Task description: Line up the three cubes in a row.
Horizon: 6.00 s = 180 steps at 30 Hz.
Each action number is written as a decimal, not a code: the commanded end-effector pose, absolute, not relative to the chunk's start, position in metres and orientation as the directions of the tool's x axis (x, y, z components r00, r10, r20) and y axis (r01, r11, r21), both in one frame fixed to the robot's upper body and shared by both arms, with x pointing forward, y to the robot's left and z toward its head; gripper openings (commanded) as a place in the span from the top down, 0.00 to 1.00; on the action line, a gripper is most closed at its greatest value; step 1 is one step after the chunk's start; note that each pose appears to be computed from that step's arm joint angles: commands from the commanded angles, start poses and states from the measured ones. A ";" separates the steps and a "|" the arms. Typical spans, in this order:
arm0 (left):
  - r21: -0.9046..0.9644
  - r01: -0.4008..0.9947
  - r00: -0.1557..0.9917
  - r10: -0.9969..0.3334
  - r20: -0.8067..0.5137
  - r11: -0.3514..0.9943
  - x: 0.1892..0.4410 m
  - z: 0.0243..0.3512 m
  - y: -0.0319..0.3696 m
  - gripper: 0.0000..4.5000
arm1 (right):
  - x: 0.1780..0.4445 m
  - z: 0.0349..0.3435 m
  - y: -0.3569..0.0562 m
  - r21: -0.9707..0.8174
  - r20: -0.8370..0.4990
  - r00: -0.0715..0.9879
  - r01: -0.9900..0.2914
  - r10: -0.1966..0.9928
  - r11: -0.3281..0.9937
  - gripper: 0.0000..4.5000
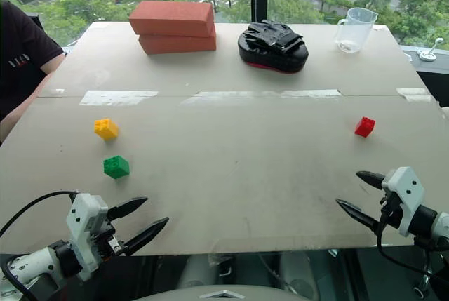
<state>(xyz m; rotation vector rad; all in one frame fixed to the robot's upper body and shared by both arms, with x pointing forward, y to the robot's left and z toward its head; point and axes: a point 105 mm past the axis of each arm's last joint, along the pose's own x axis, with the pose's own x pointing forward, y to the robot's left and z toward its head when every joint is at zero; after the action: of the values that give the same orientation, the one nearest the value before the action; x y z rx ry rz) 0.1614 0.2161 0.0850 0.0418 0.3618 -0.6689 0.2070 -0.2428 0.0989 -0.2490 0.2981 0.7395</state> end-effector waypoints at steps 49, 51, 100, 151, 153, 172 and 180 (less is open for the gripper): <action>0.032 0.905 0.425 -0.902 -0.078 0.424 0.201 0.181 0.100 0.00 | 0.368 0.174 -0.191 -0.006 -0.280 0.827 -0.509 0.488 0.861 0.71; 0.000 0.900 0.434 -0.897 -0.082 0.435 0.196 0.179 0.107 0.00 | 0.357 0.180 -0.150 -0.100 -0.331 0.625 -0.769 0.707 0.632 0.71; 0.050 0.833 0.550 -0.814 -0.186 0.551 0.174 0.177 0.162 0.00 | 0.368 0.133 -0.075 -0.202 -0.634 0.091 -0.978 0.768 -0.051 0.71; -0.001 0.340 0.940 -0.340 -0.040 0.940 0.294 0.165 0.223 0.71 | 0.252 0.209 -0.093 -0.364 -0.039 0.195 -0.916 0.980 0.167 0.00; 0.040 0.615 0.787 -0.610 -0.091 0.788 0.300 0.166 0.188 0.71 | 0.250 0.209 -0.096 -0.295 0.000 0.228 -0.930 0.974 0.218 0.00; 0.186 0.981 0.042 -0.860 -0.509 -0.062 0.365 0.137 0.135 0.71 | 0.215 0.184 -0.156 -0.215 -0.165 0.542 -0.835 0.824 0.507 0.00; 0.207 0.974 0.029 -0.856 -0.515 -0.091 0.371 0.133 0.116 0.71 | 0.210 0.184 -0.159 -0.205 -0.180 0.564 -0.823 0.806 0.530 0.00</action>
<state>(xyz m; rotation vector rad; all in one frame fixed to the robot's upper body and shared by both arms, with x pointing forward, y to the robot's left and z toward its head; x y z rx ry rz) 0.3675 0.1190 0.1223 0.5825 0.2957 -1.5621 0.2137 -0.1603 0.1738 -0.2482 0.0979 0.9722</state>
